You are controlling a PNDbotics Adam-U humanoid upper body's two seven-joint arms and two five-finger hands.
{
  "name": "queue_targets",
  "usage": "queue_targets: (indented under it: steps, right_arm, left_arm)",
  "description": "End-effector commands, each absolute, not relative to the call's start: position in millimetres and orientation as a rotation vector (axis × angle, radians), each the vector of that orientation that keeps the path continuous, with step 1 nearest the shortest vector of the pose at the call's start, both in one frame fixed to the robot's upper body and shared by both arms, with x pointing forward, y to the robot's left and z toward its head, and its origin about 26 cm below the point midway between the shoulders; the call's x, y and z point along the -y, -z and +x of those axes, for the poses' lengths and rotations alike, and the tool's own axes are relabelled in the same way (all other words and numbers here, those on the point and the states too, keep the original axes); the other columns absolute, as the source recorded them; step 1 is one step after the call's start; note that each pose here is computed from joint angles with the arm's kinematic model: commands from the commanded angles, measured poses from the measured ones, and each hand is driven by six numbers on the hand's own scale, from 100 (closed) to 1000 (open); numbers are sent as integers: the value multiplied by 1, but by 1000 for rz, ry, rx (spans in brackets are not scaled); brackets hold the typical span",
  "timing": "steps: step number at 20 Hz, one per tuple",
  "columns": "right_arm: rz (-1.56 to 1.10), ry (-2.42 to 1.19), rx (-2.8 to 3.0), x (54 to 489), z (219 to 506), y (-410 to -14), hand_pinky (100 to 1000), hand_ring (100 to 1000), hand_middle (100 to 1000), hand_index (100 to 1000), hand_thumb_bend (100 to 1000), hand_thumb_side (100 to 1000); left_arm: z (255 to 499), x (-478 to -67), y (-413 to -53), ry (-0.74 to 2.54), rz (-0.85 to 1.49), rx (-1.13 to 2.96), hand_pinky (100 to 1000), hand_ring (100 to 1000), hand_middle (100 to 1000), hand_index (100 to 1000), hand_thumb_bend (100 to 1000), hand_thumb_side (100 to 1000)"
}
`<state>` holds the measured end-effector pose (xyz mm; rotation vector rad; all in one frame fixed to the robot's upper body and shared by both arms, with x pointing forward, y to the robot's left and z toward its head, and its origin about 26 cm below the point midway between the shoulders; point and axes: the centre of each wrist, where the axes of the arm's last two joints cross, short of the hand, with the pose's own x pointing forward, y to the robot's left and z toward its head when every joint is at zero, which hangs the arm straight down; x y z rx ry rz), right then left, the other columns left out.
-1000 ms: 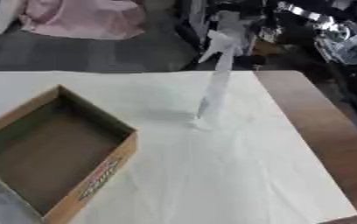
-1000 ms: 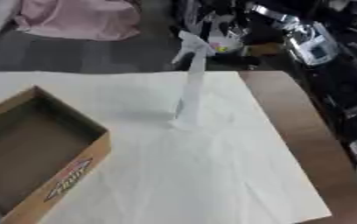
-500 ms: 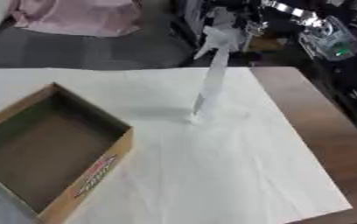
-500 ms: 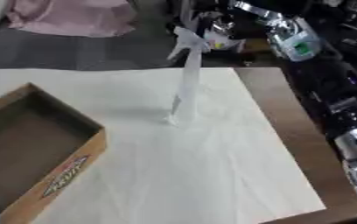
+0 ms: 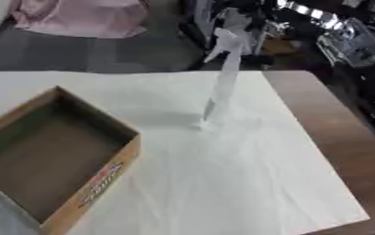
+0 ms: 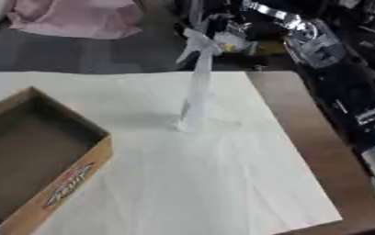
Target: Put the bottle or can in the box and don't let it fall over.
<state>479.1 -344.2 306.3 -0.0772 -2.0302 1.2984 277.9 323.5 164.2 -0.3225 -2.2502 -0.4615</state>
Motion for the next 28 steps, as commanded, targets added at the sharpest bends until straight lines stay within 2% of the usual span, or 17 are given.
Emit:
queue_targets:
  steps: [1, 14, 28]
  right_arm:
    - [-74, -1661, 2057, 349, 472, -328, 808, 1000, 987, 1000, 100, 607]
    - [-24, -1745, 2049, 321, 474, -326, 805, 1000, 979, 1000, 100, 593]
    - [-67, -1809, 1998, 322, 477, -312, 807, 1000, 979, 1000, 100, 568]
  left_arm:
    - [275, -325, -172, 481, -308, 2268, 625, 918, 753, 923, 145, 752]
    - [276, -325, -173, 473, -312, 2270, 627, 918, 750, 923, 147, 749]
    - [276, -325, -173, 467, -321, 2267, 627, 917, 748, 922, 151, 752]
